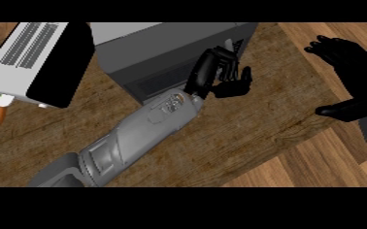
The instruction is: Pick up the milk, place it into the microwave and close the microwave
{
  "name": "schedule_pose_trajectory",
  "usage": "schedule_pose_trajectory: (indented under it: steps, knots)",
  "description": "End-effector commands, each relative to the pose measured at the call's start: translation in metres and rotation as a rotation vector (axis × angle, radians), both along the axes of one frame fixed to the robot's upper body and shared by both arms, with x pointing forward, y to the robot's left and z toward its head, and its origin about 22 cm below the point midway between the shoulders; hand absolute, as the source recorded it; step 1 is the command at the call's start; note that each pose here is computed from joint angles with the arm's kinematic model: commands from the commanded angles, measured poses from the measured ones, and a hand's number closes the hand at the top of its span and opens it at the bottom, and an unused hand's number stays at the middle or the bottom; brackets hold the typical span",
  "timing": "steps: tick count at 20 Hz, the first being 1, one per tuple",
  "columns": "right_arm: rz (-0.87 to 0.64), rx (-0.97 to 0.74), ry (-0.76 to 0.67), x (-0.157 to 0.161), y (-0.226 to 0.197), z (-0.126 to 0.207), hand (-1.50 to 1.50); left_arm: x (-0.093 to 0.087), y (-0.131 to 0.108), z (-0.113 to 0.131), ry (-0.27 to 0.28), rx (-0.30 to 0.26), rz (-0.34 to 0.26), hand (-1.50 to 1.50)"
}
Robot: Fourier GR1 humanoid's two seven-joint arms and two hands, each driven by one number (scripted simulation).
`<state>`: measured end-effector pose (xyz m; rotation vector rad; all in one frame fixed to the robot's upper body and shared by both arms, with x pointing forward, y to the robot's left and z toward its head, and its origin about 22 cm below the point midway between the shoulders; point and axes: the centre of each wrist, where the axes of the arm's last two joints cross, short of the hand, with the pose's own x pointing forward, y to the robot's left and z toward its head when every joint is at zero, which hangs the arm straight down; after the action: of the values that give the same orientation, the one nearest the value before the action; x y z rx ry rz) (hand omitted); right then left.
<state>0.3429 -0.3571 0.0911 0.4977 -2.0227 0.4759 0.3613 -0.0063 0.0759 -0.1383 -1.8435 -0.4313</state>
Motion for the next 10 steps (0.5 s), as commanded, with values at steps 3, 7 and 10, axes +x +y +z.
schedule_pose_trajectory:
  steps: [3, 7, 10]
  knots:
    - [0.299, -0.053, -0.091, 0.007, 0.034, 0.028, 1.50, 0.005, -0.012, 0.014, -0.033, 0.007, -0.016, 1.50]
    - [0.358, -0.078, -0.106, 0.005, 0.046, 0.037, 1.50, 0.007, -0.012, 0.015, -0.028, 0.008, -0.003, 1.50]
    - [0.391, -0.095, -0.113, 0.003, 0.054, 0.043, 1.50, 0.007, -0.012, 0.016, -0.047, 0.003, 0.016, 1.50]
